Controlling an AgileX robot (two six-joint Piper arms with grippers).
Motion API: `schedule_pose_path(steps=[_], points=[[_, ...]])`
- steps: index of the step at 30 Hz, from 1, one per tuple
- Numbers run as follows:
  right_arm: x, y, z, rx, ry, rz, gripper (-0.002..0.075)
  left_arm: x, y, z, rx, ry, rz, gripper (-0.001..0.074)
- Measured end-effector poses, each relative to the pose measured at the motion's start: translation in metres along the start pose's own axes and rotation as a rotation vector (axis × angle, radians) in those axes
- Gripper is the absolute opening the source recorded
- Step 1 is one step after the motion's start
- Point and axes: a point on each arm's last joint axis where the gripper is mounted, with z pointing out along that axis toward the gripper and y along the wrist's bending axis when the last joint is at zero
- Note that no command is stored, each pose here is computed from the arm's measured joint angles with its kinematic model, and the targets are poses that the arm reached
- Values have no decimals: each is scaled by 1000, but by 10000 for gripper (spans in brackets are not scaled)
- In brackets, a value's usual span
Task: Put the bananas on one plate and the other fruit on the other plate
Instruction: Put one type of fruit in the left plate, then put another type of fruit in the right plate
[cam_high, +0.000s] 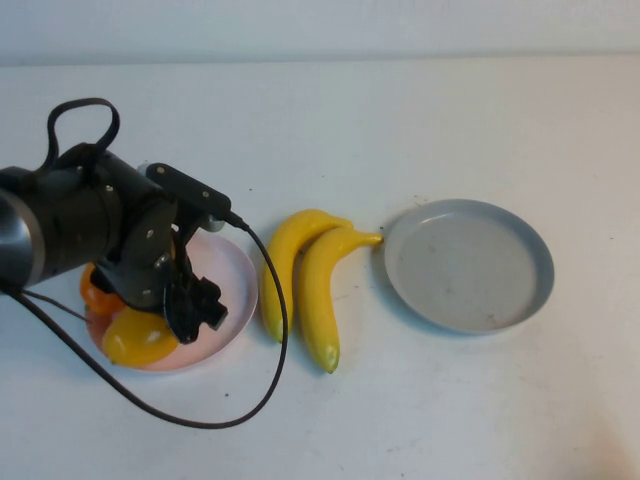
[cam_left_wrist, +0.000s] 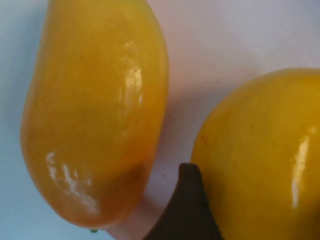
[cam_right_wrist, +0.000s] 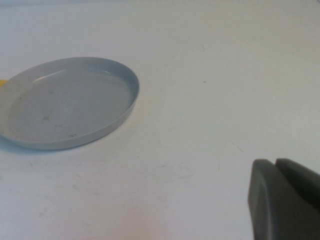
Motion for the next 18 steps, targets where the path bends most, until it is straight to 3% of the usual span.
schedule_pose_path(steps=[5,10,15,18], points=[[0,0,0,0,0,0,-17,1,0,0,5,6,-53,619],[0,0,0,0,0,0,-17,-7,2,-12,26,36,-133,644],[0,0,0,0,0,0,-17,-24,1,-34,108,33,-151,610],[0,0,0,0,0,0,-17,-29,-7,-45,164,-4,-127,507]])
